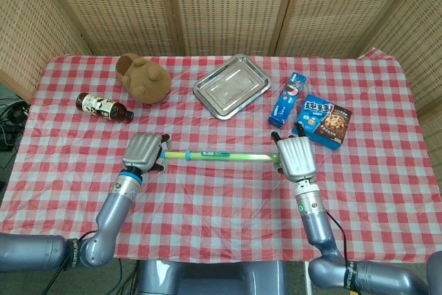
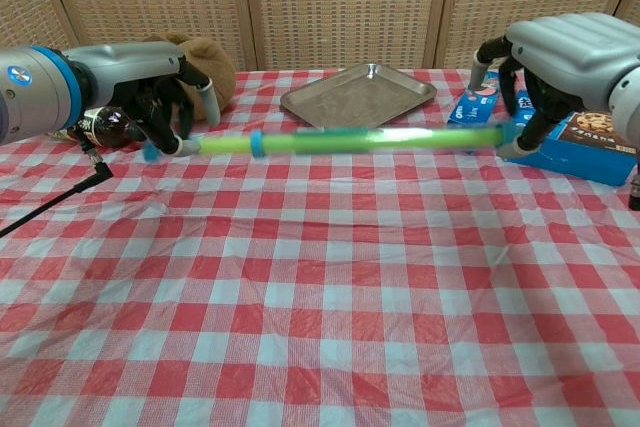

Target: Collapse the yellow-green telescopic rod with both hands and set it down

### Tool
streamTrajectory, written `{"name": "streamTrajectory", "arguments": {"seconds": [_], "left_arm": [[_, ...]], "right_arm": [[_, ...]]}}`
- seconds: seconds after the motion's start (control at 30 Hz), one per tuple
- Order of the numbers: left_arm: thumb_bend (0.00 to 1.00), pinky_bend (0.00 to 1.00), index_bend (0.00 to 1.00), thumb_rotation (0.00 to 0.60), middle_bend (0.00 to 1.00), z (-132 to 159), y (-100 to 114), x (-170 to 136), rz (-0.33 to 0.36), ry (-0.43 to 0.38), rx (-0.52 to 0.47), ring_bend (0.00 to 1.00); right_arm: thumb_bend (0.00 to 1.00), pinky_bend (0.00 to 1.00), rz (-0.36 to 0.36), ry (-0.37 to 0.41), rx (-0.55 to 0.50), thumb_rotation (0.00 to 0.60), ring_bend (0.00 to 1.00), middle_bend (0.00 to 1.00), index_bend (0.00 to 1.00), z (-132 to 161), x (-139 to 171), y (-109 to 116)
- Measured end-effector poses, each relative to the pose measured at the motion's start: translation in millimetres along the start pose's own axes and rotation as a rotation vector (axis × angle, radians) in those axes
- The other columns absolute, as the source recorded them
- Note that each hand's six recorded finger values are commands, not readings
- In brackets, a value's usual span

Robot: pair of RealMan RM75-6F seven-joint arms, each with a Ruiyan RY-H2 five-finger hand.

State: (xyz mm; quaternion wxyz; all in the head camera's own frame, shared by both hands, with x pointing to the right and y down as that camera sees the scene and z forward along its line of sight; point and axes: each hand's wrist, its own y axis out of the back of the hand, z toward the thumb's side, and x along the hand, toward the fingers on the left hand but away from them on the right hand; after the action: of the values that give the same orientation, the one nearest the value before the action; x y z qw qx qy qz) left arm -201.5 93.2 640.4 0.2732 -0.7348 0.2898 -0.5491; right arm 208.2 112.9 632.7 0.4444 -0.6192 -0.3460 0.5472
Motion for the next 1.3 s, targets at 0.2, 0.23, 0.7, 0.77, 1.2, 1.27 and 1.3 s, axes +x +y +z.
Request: {"name": "streamTrajectory", "arguments": {"seconds": [0.2,0.23,0.7,0.77,1.2,1.27,1.3], "left_arm": [[0.29,0.04,0.09,0.600,0.00,-5.8,-2.9,-6.6,-0.018,-0.004,-0.019,0.00],[0.29,0.04,0.09,0.600,0.00,-6.9,-3.1,-7.9,-0.020,-0.005,-0.024,0.00],[0.30,0.00,0.09,0.600,0.00,-37.2,12.6,-49.0,0.118,-0.038,-0.086,0.00],[0.30,0.00,0.09,0.600,0.00,-44.9,16.3,-59.2,0.168,-0.050,-0.076,0.00],[0.23,0.00,0.00,0.600,0.00,-144.2,-6.0,-176.3,0.440,0.097,0.109,0.00],[0.19,0.00,0.00,0.600,0.00,-151.5,-10.5,-187.9,0.443,0.123,0.130,0.00],[0.19,0.00,0.00,0.600,0.00,-155.4,-13.4,-194.5,0.442,0.139,0.139,0.00]], "right_arm": [[0.20,0.00,0.078,-0.050,0.040,0.600,0.10,0.10,0.10,-13.0,4.9,-11.6],[0.20,0.00,0.084,-0.054,0.045,0.600,0.09,0.10,0.10,-14.1,6.2,-11.7],[0.20,0.00,0.049,-0.075,-0.003,0.600,0.00,0.00,0.09,-49.4,42.0,-7.3],[0.20,0.00,0.032,-0.061,-0.020,0.600,0.00,0.00,0.08,-54.6,50.5,-6.4],[0.16,0.00,-0.183,0.030,-0.100,0.600,0.00,0.00,0.01,-113.6,119.3,5.5],[0.15,0.00,-0.195,0.037,-0.112,0.600,0.00,0.00,0.01,-119.8,129.4,5.2],[0.15,0.00,-0.200,0.041,-0.110,0.600,0.00,0.00,0.00,-123.1,135.5,4.4]]}}
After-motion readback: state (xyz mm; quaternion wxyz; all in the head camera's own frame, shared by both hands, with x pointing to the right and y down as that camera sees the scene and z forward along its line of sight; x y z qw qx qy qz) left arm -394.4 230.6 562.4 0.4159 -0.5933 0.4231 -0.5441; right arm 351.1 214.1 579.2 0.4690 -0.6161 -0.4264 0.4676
